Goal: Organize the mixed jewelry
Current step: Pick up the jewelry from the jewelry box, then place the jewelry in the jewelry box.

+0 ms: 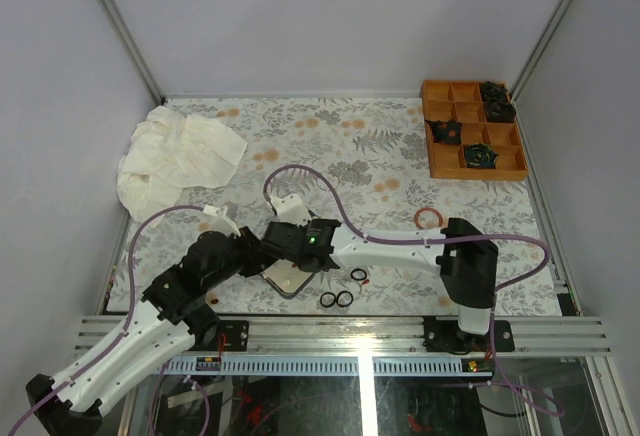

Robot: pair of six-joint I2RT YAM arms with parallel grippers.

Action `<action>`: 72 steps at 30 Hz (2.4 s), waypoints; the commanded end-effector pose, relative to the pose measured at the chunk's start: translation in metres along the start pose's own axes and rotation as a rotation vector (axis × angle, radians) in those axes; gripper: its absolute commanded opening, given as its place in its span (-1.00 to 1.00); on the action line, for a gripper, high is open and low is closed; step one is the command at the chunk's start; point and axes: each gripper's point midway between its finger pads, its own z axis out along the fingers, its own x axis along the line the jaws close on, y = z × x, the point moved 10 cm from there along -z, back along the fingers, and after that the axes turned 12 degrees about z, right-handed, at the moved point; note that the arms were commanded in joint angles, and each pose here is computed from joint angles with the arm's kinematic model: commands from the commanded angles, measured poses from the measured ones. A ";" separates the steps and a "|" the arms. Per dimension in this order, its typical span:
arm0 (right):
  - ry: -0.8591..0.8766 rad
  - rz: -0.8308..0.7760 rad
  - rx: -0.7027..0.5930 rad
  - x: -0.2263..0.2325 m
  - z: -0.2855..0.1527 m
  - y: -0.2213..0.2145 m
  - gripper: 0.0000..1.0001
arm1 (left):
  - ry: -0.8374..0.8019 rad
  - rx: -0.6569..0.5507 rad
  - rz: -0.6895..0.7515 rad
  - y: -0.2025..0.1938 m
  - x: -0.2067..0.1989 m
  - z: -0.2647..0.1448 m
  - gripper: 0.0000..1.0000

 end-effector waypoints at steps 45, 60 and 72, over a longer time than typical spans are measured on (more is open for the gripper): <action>1.510 0.604 0.100 -0.069 -0.153 0.051 -1.00 | -0.795 -0.266 0.187 0.051 -0.087 -0.086 0.15; 1.474 0.642 0.093 -0.075 -0.138 0.051 -1.00 | -0.786 -0.242 0.163 0.046 -0.082 -0.085 -0.18; 1.476 0.645 0.099 -0.073 -0.133 0.051 -1.00 | -0.752 -0.216 0.154 0.044 -0.080 -0.076 -0.32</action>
